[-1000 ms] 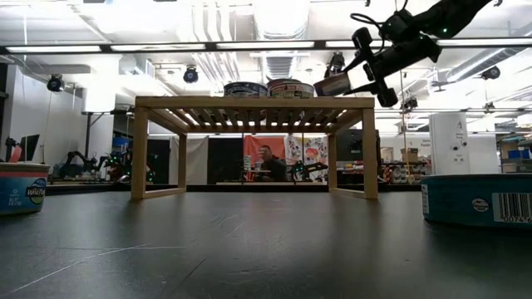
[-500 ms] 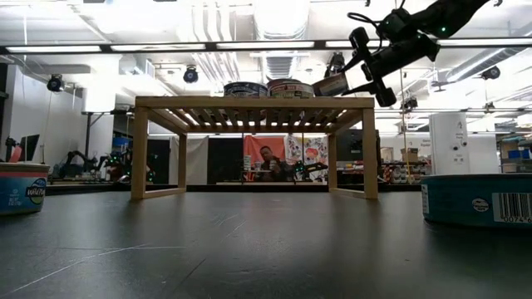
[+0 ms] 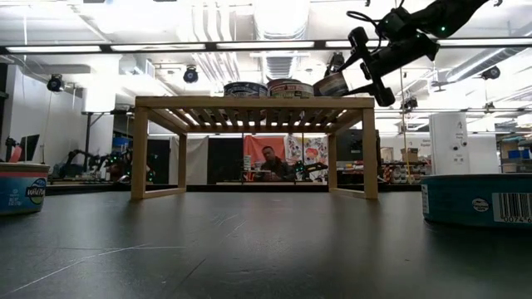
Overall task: Stack canned seafood by type on shelf
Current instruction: Stack the blue and pink tuna can on top of the blue and pink tuna can
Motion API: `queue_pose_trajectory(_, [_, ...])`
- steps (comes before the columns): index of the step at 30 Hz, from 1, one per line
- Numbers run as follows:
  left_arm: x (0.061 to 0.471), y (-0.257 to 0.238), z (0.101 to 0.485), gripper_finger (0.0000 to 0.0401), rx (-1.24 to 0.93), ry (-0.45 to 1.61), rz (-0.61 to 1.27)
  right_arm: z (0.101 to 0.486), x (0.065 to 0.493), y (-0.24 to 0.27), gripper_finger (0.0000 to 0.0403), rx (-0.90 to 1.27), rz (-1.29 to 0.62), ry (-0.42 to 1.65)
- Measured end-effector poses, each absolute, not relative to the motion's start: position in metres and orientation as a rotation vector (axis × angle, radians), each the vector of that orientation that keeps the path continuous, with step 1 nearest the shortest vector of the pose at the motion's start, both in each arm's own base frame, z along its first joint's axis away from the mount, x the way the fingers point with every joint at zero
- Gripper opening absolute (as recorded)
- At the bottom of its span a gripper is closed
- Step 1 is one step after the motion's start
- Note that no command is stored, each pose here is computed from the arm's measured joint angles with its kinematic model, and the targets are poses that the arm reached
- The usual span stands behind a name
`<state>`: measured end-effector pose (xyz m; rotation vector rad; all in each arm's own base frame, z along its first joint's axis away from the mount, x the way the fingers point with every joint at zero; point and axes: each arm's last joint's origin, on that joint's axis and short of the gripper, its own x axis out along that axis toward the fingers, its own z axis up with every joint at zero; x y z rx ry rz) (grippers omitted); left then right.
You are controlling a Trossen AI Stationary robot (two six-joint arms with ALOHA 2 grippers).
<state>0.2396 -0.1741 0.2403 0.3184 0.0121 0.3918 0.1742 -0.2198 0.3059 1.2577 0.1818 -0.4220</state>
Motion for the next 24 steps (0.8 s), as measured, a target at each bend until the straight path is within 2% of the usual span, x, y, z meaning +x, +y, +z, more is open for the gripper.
queue_pose_trajectory(24, [0.2397, -0.1741, 0.2397, 0.0001, 0.324, 0.016, 0.391, 0.3065, 0.1796, -0.2159, 0.0238, 1.234, -0.4, 0.192])
